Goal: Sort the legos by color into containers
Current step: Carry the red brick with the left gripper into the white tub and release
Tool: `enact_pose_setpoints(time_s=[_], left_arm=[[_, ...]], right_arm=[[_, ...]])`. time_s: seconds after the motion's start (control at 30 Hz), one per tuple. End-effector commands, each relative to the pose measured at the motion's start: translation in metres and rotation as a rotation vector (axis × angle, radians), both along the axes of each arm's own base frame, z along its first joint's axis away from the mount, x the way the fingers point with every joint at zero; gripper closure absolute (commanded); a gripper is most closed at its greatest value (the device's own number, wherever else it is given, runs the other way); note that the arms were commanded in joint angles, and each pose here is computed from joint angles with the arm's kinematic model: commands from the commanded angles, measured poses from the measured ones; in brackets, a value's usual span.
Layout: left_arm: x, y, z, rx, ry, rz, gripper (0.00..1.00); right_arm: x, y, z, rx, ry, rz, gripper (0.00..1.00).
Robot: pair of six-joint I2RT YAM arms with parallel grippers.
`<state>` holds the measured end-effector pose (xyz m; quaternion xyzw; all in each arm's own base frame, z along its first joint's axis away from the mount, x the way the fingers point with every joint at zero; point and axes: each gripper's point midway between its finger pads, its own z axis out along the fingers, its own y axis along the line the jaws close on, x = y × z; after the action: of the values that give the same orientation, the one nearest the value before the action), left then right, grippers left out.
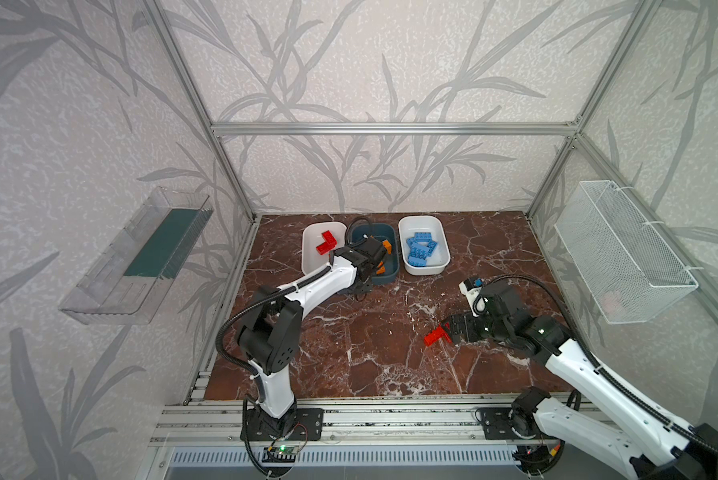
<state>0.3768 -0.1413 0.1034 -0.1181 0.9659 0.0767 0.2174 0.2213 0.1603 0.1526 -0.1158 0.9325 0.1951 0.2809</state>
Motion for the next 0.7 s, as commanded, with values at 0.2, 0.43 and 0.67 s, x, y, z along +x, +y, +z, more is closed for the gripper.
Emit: enact_pose_setpoints(time_s=[0.2, 0.43, 0.67], left_arm=[[0.079, 0.053, -0.003, -0.079, -0.045, 0.17, 0.63], [0.107, 0.084, -0.024, -0.121, -0.013, 0.254, 0.34], [0.104, 0.063, -0.009, -0.189, -0.042, 0.225, 0.18]], right_arm=[[0.027, 0.015, 0.021, 0.007, -0.03, 0.015, 0.01], [0.033, 0.012, 0.019, -0.011, -0.021, -0.005, 0.01], [0.035, 0.01, 0.02, -0.008, -0.02, -0.03, 0.01]])
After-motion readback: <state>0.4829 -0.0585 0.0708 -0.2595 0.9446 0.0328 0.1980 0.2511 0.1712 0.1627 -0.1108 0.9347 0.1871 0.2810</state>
